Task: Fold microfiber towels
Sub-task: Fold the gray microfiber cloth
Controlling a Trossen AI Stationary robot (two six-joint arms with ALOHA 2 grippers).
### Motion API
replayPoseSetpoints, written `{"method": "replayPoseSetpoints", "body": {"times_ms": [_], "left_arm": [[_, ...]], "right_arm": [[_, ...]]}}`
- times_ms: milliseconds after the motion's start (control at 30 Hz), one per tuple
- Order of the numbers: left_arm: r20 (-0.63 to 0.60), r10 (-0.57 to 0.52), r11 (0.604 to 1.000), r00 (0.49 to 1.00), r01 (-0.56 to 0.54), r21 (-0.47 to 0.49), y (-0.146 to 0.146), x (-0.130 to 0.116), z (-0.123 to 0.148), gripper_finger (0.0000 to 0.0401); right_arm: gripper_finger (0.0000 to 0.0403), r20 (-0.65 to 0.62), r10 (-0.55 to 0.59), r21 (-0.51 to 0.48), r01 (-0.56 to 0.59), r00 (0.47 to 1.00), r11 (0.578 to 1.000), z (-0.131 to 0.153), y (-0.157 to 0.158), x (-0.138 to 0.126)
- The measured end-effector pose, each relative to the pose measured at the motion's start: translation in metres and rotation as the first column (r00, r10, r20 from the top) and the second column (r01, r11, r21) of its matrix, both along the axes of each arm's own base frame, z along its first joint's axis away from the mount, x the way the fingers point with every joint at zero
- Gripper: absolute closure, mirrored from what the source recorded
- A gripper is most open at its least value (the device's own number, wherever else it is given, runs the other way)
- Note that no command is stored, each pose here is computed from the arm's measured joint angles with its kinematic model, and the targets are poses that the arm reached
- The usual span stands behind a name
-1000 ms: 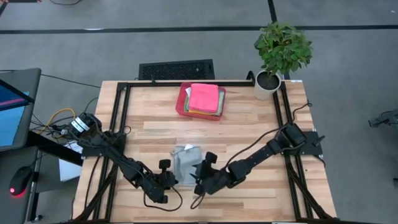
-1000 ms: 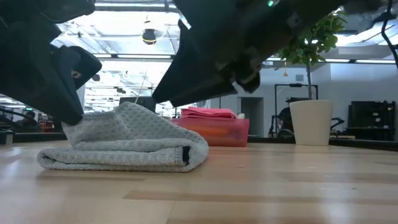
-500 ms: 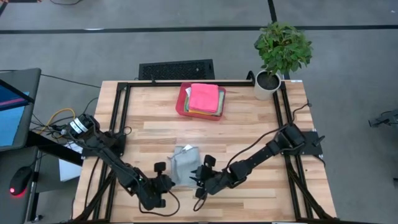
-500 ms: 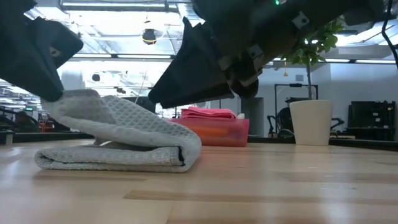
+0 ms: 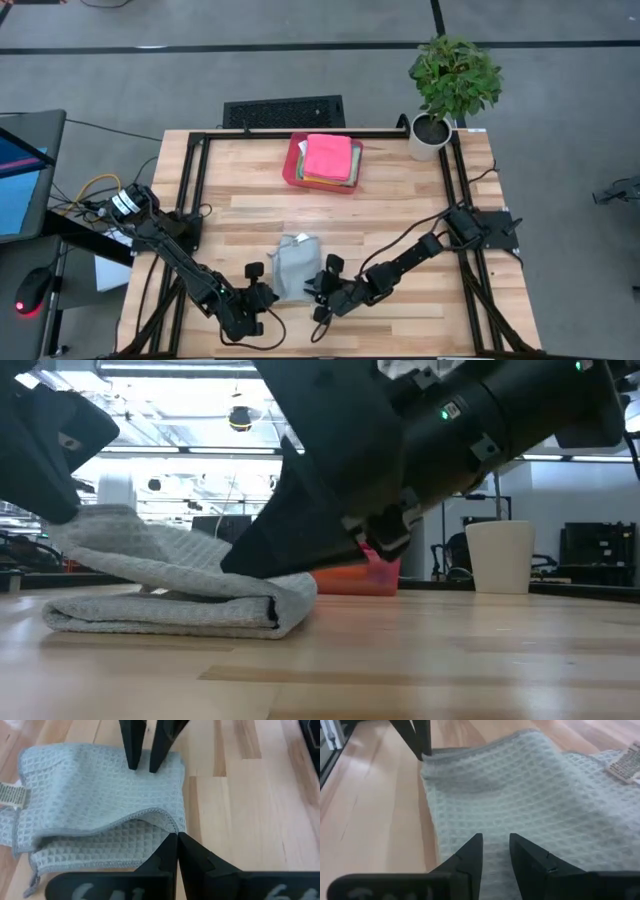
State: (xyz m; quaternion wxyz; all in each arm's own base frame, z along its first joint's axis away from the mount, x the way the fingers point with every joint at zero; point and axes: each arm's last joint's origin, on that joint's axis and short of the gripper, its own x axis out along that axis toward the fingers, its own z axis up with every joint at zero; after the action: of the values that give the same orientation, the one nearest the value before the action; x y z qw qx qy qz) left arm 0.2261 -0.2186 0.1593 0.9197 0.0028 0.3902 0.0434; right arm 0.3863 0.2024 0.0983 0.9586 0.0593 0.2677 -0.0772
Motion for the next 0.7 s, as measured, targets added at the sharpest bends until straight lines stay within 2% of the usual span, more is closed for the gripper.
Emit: {"method": "replayPoseSetpoints", "body": {"times_ms": [133, 433, 567, 700], "left_arm": [[0.002, 0.007, 1.000, 1.000, -0.007, 0.015, -0.001, -0.003, -0.001, 0.0401], [0.017, 0.025, 1.000, 1.000, -0.025, 0.014, -0.002, -0.004, 0.000, 0.0401], [-0.040, 0.028, 1.000, 0.999, -0.029, -0.013, 0.000, -0.007, -0.003, 0.0401], [-0.145, 0.107, 0.994, 0.984, -0.110, -0.011, 0.007, -0.015, -0.008, 0.0387]], "right_arm": [[0.0280, -0.002, -0.005, 0.000, 0.005, 1.000, 1.000, 0.000, -0.003, 0.002], [0.0281, -0.024, 0.006, 0.022, -0.005, 1.000, 1.000, -0.020, -0.009, 0.008], [0.0280, -0.028, 0.007, 0.024, -0.007, 1.000, 1.000, -0.020, -0.009, 0.007], [0.0280, -0.027, 0.007, 0.025, -0.006, 1.000, 1.000, -0.020, -0.009, 0.007]]}}
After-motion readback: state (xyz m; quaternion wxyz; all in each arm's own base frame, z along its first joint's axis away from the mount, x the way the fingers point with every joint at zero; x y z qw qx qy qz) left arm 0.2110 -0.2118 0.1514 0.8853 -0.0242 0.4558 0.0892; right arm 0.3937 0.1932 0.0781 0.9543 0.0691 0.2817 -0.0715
